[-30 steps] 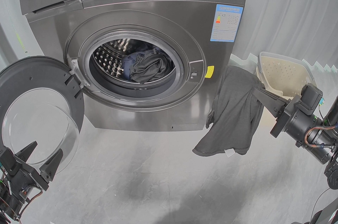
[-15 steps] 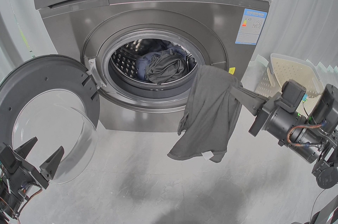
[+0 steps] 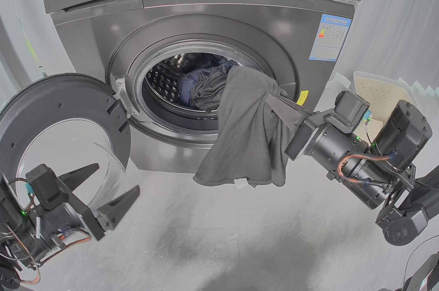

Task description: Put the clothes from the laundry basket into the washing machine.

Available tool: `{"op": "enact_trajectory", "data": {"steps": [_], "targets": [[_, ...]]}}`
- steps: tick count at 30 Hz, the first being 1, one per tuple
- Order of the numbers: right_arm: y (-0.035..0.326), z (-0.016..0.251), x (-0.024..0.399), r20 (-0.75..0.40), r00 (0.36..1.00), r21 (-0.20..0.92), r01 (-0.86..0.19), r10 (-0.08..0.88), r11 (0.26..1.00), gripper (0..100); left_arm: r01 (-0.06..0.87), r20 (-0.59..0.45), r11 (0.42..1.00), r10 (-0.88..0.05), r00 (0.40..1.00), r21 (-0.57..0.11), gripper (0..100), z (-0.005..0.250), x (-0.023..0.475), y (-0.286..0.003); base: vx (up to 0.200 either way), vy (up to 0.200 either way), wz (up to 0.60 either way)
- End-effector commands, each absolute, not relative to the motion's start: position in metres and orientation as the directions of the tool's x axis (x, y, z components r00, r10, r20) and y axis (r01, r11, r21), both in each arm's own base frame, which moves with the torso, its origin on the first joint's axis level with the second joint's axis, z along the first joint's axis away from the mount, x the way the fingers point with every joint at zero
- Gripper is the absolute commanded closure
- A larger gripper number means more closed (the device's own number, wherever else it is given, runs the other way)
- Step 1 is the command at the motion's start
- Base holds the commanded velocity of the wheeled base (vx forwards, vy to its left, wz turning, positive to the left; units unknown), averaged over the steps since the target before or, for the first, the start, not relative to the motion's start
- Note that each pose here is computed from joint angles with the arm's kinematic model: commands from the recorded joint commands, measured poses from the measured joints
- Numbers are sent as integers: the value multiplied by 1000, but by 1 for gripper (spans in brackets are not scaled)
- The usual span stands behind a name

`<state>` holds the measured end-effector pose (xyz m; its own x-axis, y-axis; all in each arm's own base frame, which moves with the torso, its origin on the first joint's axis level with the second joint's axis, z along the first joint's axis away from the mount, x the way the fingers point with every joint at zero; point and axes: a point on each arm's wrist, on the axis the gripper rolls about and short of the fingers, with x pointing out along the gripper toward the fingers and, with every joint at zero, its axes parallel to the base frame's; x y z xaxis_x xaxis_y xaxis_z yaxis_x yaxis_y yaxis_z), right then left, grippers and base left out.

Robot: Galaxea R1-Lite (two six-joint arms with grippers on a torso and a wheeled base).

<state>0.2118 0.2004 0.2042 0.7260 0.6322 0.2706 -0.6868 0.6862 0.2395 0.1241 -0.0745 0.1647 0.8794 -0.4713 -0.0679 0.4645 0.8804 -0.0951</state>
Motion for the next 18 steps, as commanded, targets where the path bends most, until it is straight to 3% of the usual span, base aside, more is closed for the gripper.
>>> {"op": "enact_trajectory", "data": {"steps": [1,4,13,18], "targets": [[230,187,225,288,712,258,-701,640,664,100,607,-168,787,-617,769,-112,0,149,153,-109,0,0,0],[234,186,222,290,702,257,-712,650,654,100,653,-187,746,-665,723,-130,0,144,167,-115,0,0,0],[235,187,216,291,694,258,-720,659,645,100,663,-147,733,-680,719,-151,0,146,207,-123,0,0,0],[237,187,213,290,687,258,-726,666,637,100,689,-179,702,-712,679,-179,0,136,214,-125,0,0,0]]}}
